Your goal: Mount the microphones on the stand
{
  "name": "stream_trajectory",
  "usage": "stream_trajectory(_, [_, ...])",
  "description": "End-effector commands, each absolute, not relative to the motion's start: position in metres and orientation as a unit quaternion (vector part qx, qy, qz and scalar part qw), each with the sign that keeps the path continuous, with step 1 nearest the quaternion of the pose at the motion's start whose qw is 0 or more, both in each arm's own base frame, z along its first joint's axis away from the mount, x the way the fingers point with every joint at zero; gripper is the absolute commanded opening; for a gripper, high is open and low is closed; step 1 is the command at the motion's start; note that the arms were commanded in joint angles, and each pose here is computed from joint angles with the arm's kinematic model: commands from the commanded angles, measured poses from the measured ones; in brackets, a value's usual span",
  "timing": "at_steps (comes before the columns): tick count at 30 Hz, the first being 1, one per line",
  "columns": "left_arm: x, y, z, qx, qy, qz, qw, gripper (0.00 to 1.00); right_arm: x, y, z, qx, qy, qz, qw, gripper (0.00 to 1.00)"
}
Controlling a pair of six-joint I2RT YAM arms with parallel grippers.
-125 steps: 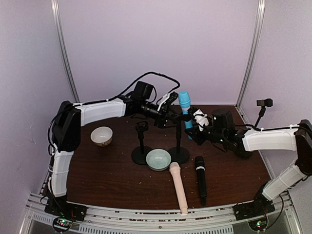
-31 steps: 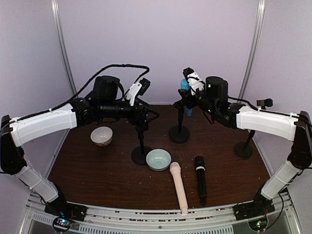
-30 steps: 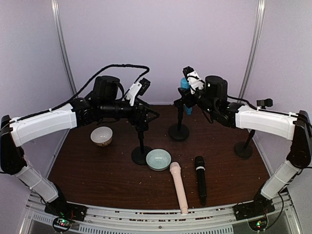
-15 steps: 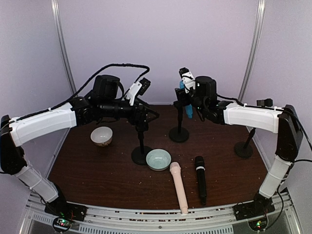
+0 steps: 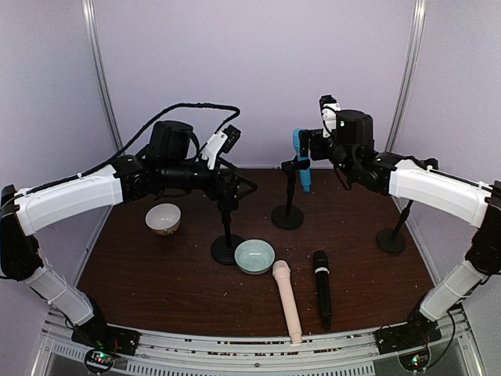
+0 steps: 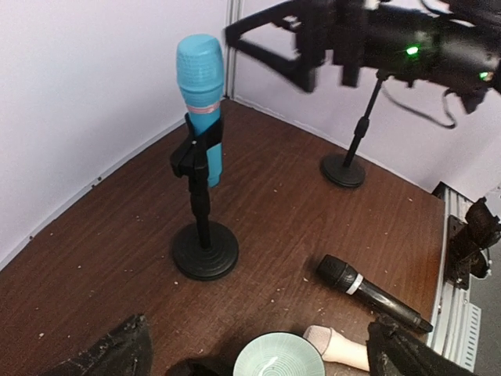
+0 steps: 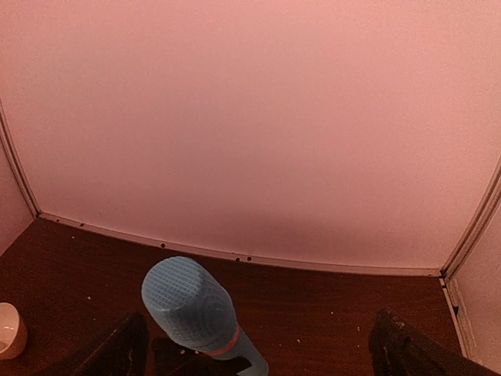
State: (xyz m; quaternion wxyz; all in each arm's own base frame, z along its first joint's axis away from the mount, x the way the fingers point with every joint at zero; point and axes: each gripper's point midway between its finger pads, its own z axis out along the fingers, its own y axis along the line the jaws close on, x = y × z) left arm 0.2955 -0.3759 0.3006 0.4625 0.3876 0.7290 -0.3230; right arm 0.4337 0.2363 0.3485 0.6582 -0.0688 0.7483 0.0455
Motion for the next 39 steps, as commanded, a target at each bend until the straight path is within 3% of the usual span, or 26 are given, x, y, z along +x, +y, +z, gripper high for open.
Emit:
stream_trajectory(1, [0.316, -0.356, 0.318, 0.334, 0.756, -0.267, 0.496, 0.98, 0.397, 0.205, 0.328, -0.029, 0.798, 0.056, 0.599, 1.00])
stream_trajectory(5, [0.327, -0.349, 0.311, 0.341, 0.781, -0.220, 0.476, 0.98, 0.354, 0.208, 0.293, -0.079, 0.817, 0.104, 0.562, 1.00])
stream_trajectory(9, [0.328, -0.339, 0.320, 0.340, 0.759, -0.208, 0.515, 0.98, 0.300, 0.235, 0.240, -0.152, 0.841, 0.191, 0.482, 0.99])
stream_trajectory(12, [0.334, -0.327, 0.321, 0.320, 0.757, -0.181, 0.541, 0.98, 0.259, 0.260, 0.195, -0.192, 0.866, 0.221, 0.405, 0.83])
stream_trajectory(16, [0.335, -0.329, 0.309, 0.325, 0.769, -0.173, 0.522, 0.98, 0.215, 0.287, 0.162, -0.238, 0.883, 0.208, 0.348, 0.76])
stream_trajectory(23, [0.356, -0.324, 0.283, 0.292, 0.824, -0.121, 0.470, 0.98, 0.156, 0.316, 0.116, -0.274, 0.918, 0.165, 0.235, 0.78])
stream_trajectory(31, [0.352, -0.317, 0.309, 0.306, 0.782, -0.116, 0.531, 0.98, 0.141, 0.324, 0.074, -0.265, 0.944, 0.092, 0.175, 0.77])
stream_trajectory(39, [0.356, -0.318, 0.301, 0.302, 0.800, -0.105, 0.508, 0.98, 0.141, 0.328, 0.050, -0.280, 0.948, 0.046, 0.141, 0.71])
